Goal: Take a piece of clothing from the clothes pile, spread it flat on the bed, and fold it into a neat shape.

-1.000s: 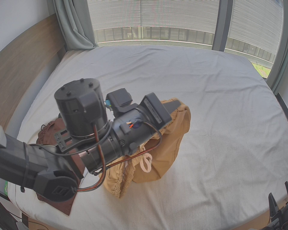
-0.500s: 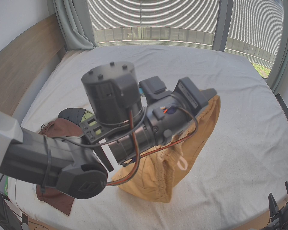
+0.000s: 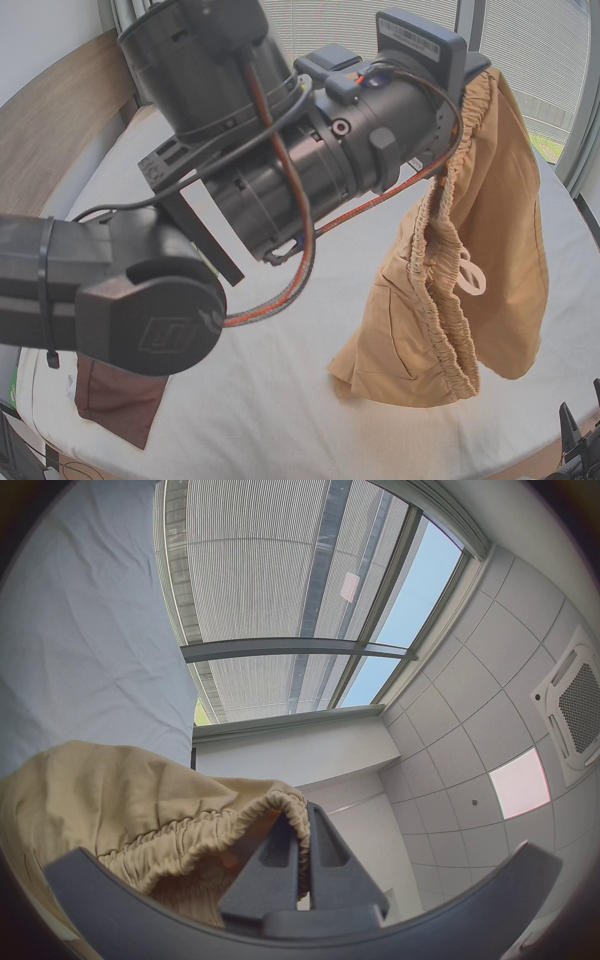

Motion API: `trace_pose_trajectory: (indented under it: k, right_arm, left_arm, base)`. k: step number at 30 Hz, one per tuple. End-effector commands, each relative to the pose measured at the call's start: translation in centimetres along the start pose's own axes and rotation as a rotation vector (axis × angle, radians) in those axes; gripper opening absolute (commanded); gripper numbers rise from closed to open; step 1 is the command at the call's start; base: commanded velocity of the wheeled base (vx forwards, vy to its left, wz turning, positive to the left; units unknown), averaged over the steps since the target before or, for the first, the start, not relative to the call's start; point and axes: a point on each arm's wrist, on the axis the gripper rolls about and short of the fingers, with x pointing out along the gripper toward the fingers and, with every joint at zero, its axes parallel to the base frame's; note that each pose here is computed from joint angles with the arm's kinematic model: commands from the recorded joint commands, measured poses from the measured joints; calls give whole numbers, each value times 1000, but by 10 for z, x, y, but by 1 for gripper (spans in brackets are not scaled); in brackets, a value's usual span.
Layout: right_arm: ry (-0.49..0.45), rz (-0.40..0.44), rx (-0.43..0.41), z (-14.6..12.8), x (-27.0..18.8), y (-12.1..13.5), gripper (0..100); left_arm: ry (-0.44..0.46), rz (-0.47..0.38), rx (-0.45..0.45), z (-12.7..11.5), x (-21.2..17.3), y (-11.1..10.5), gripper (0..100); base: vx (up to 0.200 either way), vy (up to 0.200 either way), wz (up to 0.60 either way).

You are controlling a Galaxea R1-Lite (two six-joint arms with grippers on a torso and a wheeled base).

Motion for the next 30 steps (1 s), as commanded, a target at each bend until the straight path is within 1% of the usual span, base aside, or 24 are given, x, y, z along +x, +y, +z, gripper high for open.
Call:
trace_pose_trajectory:
  k: [1, 2, 4, 5, 6, 7, 9, 11, 14, 18, 30]
  right_arm:
    - [3, 1, 0, -5, 0, 0, 100]
    - [3, 1, 0, -5, 0, 0, 100]
    - [5, 1, 0, -5, 0, 0, 100]
    - [3, 1, 0, -5, 0, 0, 100]
    - [3, 1, 0, -5, 0, 0, 100]
    - [3, 1, 0, -5, 0, 0, 100]
    - [3, 1, 0, -5, 0, 0, 100]
    - [3, 1, 0, -5, 0, 0, 100]
    - [3, 1, 0, -5, 0, 0, 100]
    - [3, 1, 0, -5, 0, 0, 100]
    - [3, 1, 0, -5, 0, 0, 100]
  left_arm:
    - [4, 171, 56, 8, -30, 35, 0]
    - [4, 171, 56, 8, -30, 35, 0]
    - [5, 263, 139, 16, -51, 55, 0]
    - [8, 285, 158, 17, -56, 60, 0]
    - [10, 288, 159, 17, -56, 61, 0]
    - [24, 320, 187, 18, -66, 72, 0]
    - [32, 328, 200, 19, -71, 76, 0]
    - [47, 357, 229, 20, -86, 92, 0]
    - [39, 392, 273, 23, -98, 109, 0]
    - [9, 403, 291, 31, -108, 119, 0]
    - [-21, 458, 293, 34, -137, 134, 0]
  base:
    - [0, 0, 0]
    - [0, 0, 0]
    - [0, 0, 0]
    - [0, 0, 0]
    - [0, 0, 0]
    - [0, 0, 0]
    - [0, 0, 0]
    - [0, 0, 0]
    - [0, 0, 0]
    - [0, 0, 0]
    - [0, 0, 0]
